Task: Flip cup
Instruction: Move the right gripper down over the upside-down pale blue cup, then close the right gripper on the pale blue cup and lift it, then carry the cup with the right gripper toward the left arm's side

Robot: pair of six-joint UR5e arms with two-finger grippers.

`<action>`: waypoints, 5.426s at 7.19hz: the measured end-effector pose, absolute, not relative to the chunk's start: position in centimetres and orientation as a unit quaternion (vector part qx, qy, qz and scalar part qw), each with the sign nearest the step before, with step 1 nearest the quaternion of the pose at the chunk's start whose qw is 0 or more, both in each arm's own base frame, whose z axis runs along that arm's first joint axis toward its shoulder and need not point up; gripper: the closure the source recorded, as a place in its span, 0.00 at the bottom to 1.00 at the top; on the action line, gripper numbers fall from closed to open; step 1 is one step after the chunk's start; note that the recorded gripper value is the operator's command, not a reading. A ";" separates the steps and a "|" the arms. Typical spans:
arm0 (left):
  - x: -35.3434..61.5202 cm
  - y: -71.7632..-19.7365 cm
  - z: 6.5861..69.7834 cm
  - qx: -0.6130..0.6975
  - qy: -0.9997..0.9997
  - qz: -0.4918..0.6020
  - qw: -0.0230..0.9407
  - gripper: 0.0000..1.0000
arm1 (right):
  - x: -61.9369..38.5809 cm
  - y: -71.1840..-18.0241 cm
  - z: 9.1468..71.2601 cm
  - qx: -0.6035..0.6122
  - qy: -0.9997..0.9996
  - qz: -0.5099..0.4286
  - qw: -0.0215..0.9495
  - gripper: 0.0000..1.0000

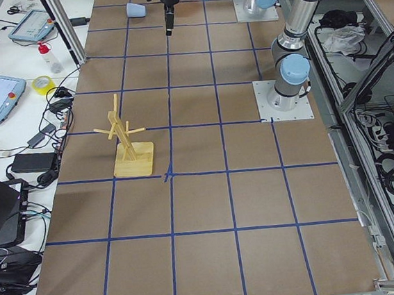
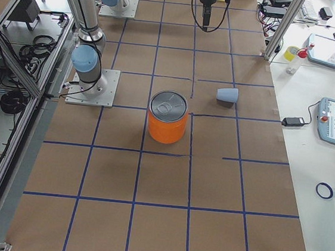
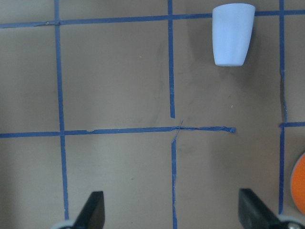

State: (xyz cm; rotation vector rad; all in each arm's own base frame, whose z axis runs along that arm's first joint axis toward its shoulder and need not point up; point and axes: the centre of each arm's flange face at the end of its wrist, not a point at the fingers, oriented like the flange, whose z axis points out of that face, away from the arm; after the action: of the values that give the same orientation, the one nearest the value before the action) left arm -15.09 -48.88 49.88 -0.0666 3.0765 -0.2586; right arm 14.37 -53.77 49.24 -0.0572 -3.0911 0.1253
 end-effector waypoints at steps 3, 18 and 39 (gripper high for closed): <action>-15.1 -48.9 49.9 -0.022 0.996 -0.084 0.027 0.00 | 12.6 -59.3 39.7 -0.029 -0.994 0.070 0.075 0.00; -15.1 -48.8 49.9 -0.022 0.996 -0.084 0.028 0.00 | 1.6 -70.0 19.5 -0.081 -0.991 0.102 0.042 0.94; -6.0 -53.9 42.8 -0.110 0.989 -0.023 -0.093 0.00 | 43.1 -57.9 18.9 0.733 -0.657 0.172 0.044 0.02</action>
State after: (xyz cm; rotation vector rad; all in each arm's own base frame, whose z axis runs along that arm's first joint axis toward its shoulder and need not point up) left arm -5.98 -53.86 42.84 -0.3661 3.3071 -0.0782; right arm 43.08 -57.92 18.90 2.2404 -2.0081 0.5252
